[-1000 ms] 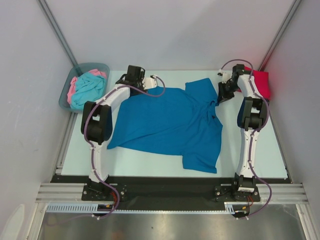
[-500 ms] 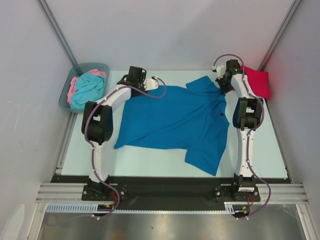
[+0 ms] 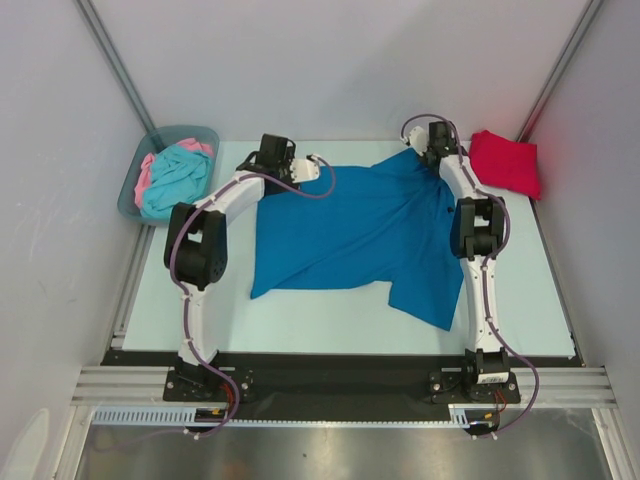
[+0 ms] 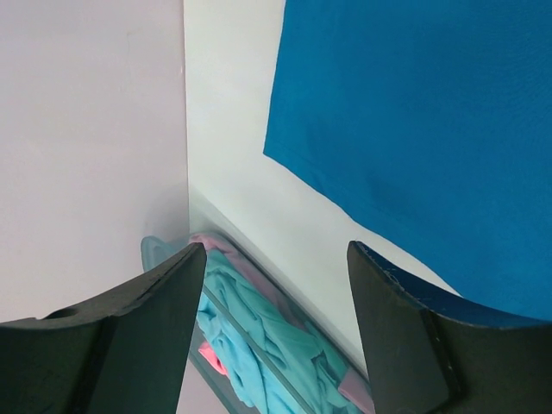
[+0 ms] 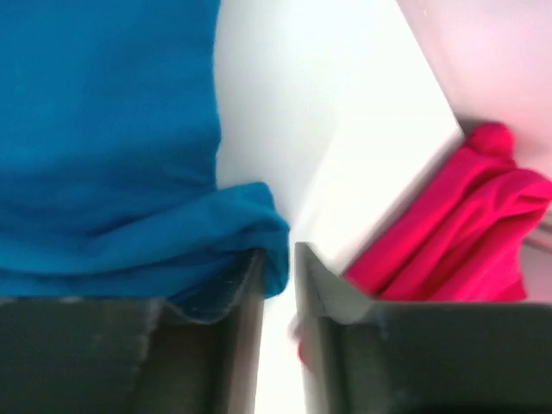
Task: Fold and stack the t-shirts
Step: Flatten the tshirt out
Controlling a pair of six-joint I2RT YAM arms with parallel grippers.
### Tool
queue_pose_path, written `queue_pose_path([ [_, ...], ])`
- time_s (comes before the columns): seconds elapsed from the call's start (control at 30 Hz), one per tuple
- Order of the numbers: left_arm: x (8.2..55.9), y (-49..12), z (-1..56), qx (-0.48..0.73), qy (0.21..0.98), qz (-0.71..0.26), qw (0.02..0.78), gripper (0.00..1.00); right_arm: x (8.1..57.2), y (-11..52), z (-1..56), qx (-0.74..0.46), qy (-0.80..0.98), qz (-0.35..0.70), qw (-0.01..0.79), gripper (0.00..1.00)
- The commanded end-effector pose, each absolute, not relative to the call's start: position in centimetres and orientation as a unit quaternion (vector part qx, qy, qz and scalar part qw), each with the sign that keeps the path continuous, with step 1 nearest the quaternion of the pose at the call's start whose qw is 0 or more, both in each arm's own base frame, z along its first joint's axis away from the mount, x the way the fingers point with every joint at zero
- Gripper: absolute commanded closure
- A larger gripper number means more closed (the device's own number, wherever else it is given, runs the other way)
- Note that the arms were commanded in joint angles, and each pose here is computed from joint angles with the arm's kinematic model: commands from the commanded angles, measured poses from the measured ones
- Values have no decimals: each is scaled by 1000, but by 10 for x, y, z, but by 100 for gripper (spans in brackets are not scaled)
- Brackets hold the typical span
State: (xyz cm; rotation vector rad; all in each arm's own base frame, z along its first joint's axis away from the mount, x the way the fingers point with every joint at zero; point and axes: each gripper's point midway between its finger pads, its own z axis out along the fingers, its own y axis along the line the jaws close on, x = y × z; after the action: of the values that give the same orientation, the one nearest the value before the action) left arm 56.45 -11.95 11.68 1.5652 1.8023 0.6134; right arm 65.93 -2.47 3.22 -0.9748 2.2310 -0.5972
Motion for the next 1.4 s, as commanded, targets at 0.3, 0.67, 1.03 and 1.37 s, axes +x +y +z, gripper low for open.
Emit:
queue_pose_path([
  [0.3,558,-125,159,603,658,241,381,27,629,2,103,-354,858,-173,330,25],
  [0.67,549,-132,131,655,632,217,354,39,549,32,101,-357,903,-52,233,100],
  [1.03,563,-139,105,672,624,212,338,100,575,18,106,-311,904,-75,283,100],
  [1.37,564,-143,108,669,625,215,340,100,656,36,123,-293,850,-154,410,100],
])
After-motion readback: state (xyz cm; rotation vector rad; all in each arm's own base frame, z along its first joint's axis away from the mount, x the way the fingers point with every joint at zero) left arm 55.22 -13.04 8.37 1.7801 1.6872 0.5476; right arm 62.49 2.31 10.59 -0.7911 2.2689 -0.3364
